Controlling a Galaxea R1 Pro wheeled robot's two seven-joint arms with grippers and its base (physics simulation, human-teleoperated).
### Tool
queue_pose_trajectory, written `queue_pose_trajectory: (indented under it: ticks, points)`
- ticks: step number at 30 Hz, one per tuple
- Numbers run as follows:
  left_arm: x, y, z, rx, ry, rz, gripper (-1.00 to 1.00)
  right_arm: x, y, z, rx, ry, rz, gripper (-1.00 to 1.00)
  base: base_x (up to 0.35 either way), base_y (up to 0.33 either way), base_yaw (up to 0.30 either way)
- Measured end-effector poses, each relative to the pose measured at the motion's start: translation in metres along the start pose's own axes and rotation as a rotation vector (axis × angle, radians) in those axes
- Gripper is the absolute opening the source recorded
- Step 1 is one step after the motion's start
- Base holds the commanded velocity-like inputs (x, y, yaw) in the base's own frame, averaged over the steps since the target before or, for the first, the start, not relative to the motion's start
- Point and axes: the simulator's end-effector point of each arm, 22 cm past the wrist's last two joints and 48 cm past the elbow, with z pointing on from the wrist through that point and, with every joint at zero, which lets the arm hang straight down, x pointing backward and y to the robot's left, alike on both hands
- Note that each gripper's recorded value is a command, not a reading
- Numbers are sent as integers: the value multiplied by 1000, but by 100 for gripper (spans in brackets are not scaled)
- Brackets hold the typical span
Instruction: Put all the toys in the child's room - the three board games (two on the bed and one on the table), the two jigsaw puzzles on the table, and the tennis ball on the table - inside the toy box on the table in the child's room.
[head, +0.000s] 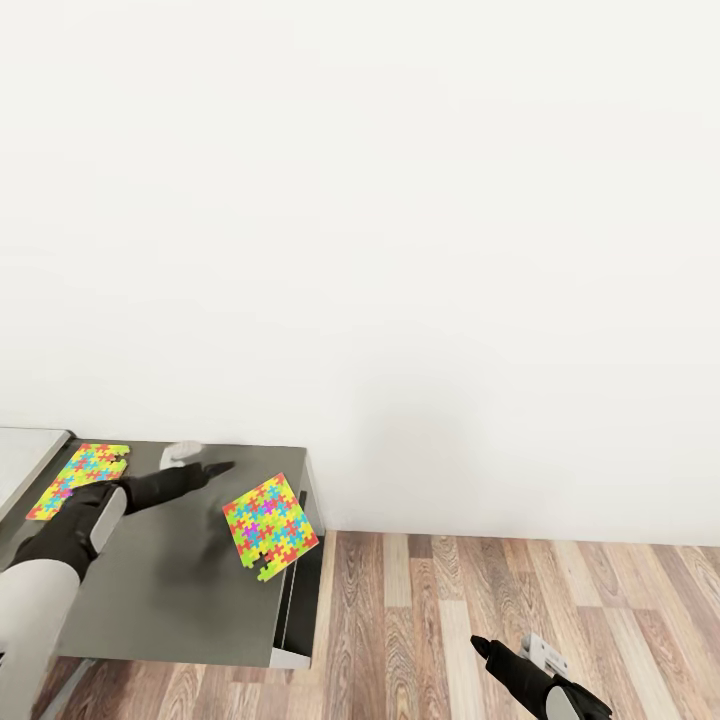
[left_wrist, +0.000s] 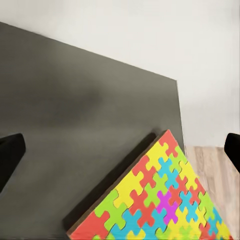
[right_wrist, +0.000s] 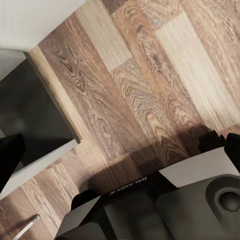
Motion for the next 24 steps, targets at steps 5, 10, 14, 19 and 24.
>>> queue_pose_trajectory:
  ticks: [5, 10, 14, 19, 24]
  points:
    - [-6, -27, -26, 195, 22, -43, 100, -1, 0, 0, 0, -5, -2, 100, 0, 0, 0]
    - [-17, -65, -68, 451, 27, -57, 100, -1, -1, 0, 3, -6, -7, 100, 0, 0, 0]
    - [-25, -89, -101, 624, 30, -73, 100, -2, -4, 0, 11, -4, -26, 100, 0, 0, 0]
    - [-30, -92, -112, 647, 42, -94, 100, -2, -5, 0, 13, -1, -33, 100, 0, 0, 0]
    - [-43, -107, -118, 661, 45, -51, 100, -3, -1, -1, -13, -3, -38, 100, 0, 0, 0]
